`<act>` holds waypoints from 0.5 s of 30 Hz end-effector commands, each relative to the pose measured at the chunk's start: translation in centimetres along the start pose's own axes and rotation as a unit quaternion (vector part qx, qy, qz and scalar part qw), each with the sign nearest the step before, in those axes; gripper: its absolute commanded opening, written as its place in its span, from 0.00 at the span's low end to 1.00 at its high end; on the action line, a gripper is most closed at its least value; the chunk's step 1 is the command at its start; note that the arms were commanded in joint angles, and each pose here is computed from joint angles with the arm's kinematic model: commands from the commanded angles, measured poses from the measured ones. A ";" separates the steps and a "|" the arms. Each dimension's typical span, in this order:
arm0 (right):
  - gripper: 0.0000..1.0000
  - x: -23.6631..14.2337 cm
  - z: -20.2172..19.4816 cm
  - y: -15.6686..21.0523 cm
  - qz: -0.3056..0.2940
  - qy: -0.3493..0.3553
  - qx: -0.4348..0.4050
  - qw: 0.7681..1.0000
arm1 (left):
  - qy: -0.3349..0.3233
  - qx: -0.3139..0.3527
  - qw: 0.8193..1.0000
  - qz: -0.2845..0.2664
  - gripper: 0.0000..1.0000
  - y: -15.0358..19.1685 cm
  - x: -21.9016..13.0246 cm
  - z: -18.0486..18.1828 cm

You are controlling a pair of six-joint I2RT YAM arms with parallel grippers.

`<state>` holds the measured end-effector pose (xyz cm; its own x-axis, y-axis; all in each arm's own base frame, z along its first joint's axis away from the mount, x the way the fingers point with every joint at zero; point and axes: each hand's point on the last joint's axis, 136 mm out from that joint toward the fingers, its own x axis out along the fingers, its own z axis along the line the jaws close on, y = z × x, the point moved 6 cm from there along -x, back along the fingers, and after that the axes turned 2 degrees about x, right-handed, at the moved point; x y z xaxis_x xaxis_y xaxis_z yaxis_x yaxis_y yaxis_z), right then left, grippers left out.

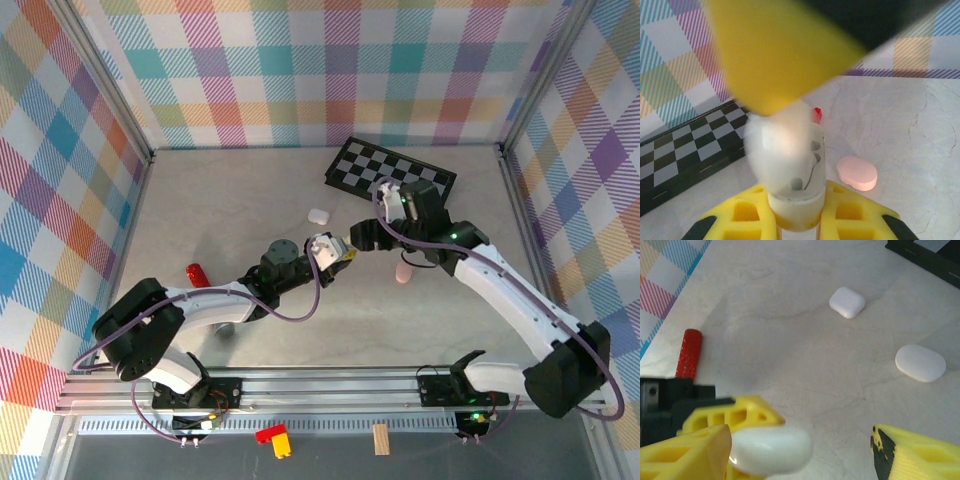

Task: Insert the wireless bluetooth earbuds into the charging case

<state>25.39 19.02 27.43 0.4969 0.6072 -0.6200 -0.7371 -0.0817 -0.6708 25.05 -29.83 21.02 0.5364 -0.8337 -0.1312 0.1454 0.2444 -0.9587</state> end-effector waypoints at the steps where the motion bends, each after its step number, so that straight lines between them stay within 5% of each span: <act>1: 0.73 -1.6 0.5 0.9 -0.007 -0.019 -0.021 1.000 | -0.005 -0.014 1.000 -0.026 0.00 -2.2 -0.7 1.1; 8: 0.75 -4.7 2.2 1.0 -0.066 -0.069 -0.150 0.984 | 0.081 -0.022 0.996 -0.012 0.00 -2.1 -2.7 0.0; 15: 0.78 -7.0 4.9 4.7 -0.049 -0.207 -0.379 0.901 | 0.232 -0.038 0.972 0.023 0.00 -3.5 -5.5 -2.2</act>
<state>18.36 17.81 31.37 0.3741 0.8150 -0.4425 -0.3196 -0.3347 -0.8865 21.84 -27.47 23.76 0.2803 -0.9347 -0.2186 0.0796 0.2496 -0.9651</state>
